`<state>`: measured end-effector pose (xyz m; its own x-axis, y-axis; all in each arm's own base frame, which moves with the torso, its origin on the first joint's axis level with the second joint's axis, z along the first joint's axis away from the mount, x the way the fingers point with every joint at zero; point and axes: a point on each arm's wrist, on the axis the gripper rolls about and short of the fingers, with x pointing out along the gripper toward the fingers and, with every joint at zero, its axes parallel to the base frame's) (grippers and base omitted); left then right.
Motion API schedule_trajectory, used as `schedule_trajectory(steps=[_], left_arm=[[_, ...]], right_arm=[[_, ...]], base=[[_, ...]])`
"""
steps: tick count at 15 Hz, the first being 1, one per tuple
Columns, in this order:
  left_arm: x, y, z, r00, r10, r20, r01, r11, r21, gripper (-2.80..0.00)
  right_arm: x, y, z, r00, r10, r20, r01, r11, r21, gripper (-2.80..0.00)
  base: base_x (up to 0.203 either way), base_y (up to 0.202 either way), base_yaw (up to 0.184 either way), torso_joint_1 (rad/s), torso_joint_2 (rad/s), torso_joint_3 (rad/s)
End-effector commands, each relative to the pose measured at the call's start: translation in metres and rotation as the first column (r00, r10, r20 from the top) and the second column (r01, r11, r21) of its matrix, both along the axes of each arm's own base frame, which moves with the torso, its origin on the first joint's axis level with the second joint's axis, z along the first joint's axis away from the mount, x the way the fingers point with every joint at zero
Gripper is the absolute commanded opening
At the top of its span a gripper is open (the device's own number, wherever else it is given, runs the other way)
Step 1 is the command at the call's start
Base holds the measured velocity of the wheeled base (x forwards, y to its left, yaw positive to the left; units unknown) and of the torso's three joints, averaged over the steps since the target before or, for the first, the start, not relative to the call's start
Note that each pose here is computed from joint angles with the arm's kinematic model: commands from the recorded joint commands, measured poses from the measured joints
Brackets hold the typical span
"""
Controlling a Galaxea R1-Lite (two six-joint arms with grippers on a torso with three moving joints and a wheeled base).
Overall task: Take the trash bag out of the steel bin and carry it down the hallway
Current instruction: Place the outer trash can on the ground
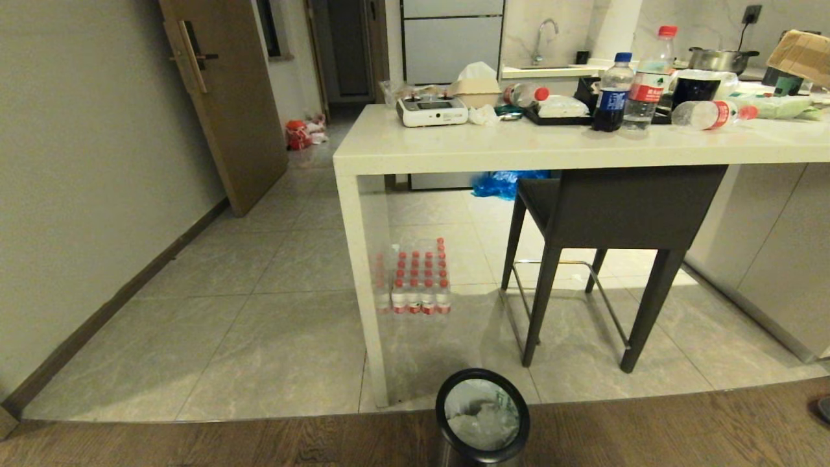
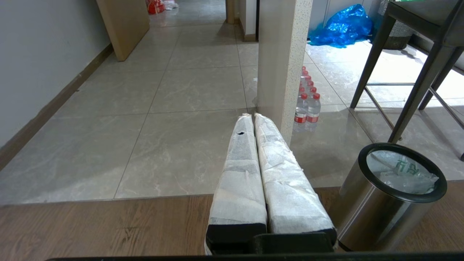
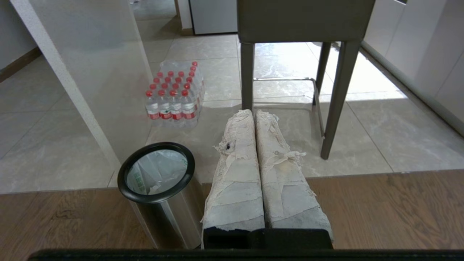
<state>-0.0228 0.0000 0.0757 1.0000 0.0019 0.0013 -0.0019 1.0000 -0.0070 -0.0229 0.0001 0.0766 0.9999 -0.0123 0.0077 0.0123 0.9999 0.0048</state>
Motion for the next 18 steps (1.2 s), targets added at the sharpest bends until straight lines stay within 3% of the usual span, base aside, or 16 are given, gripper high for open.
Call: schedule_trajectory(steps=[1,18], left_arm=[[0.0001,0.0000,0.0002,1.000,0.000,0.000,0.000,1.000,-0.001,-2.80],[0.0001,0.0000,-0.0001,1.000,0.001,-0.001,-0.001,1.000,-0.004,-2.80]], right_arm=[[0.0000,0.0000,-0.0001,1.000,0.000,0.000,0.000,1.000,0.000,-2.80],[0.0000,0.0000,-0.0001,1.000,0.000,0.000,0.000,1.000,0.001,-2.80]], base=[[0.000,0.000,0.000,0.000,0.00,0.000],[0.000,0.000,0.000,0.002,0.00,-0.187]])
